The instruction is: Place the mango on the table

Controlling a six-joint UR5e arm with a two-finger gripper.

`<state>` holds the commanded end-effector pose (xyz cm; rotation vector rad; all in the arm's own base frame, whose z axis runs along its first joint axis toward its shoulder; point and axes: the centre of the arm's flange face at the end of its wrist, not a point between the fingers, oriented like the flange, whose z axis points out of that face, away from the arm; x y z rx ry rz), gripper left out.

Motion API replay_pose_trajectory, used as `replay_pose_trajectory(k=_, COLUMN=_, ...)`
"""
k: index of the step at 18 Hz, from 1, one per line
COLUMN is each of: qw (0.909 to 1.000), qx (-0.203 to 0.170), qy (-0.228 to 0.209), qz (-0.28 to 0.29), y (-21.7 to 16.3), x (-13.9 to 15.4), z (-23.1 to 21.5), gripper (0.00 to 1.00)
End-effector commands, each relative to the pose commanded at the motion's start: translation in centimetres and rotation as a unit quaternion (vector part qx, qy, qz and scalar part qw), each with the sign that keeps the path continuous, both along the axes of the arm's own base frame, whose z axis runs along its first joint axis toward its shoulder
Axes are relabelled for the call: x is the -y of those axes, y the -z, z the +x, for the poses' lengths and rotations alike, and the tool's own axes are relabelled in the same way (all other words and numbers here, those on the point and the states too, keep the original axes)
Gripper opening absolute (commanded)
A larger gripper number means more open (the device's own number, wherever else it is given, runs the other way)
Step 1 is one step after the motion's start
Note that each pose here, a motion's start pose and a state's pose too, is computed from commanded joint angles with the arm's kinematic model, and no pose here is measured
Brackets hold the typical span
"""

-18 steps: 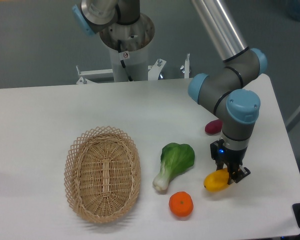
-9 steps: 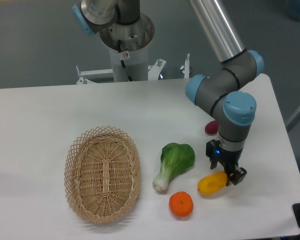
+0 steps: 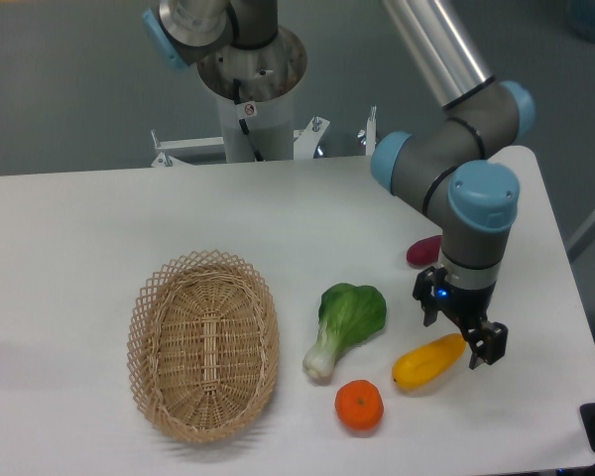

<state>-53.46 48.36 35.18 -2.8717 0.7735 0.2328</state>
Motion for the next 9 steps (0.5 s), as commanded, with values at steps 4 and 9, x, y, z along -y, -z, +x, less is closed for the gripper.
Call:
replay_pose_trajectory(k=4, qw=1.0000, qx=0.002, qy=-0.001, qz=0.004, y=-6.6, x=0.8, z=1.8, gripper=1.00)
replay_pose_trajectory(k=9, qw=0.9996, qx=0.016, qy=-0.023, qz=-0.007, y=-12.0, x=5.2, z=1.4, gripper=1.00)
